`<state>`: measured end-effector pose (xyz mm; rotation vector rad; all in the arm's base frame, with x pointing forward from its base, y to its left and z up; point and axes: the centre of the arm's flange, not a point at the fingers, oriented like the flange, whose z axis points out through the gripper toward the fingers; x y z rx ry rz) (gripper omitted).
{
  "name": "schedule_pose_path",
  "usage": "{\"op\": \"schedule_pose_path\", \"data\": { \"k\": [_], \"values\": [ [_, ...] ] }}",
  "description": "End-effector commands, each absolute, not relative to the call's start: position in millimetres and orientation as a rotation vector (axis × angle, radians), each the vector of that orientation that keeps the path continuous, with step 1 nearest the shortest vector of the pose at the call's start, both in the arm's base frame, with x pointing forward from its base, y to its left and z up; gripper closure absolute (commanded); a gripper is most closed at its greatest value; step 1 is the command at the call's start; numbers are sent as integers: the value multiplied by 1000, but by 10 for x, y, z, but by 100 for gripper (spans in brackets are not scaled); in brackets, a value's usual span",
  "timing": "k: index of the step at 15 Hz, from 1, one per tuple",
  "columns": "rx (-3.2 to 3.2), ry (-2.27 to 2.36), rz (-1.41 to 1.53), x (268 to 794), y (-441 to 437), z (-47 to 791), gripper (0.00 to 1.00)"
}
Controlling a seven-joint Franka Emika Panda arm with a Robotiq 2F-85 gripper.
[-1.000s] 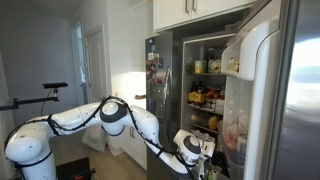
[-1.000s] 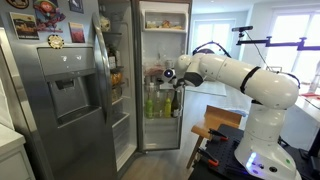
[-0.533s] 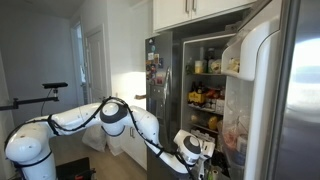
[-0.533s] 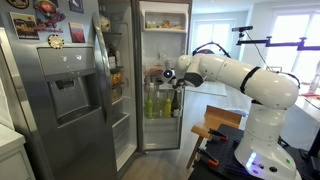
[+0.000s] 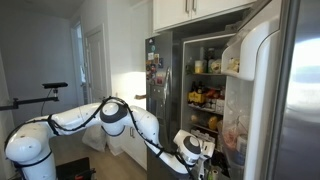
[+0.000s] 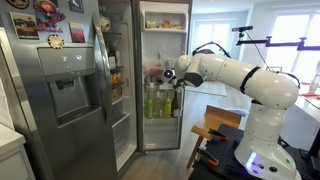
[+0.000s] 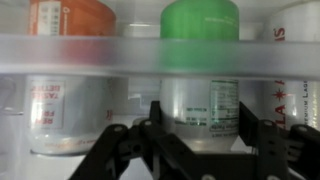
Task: Pick up a canned drink from the fridge and put it on the chair
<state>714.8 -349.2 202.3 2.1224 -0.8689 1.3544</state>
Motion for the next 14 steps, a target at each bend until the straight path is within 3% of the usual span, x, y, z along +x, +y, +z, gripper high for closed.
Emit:
{"op": "schedule_pose_path", "data": {
  "k": [1,14],
  "values": [
    [2154,-854,1339,6911,-3417,2029,53],
    [2217,-788,1334,6371,-3163,1974,53]
  ]
}}
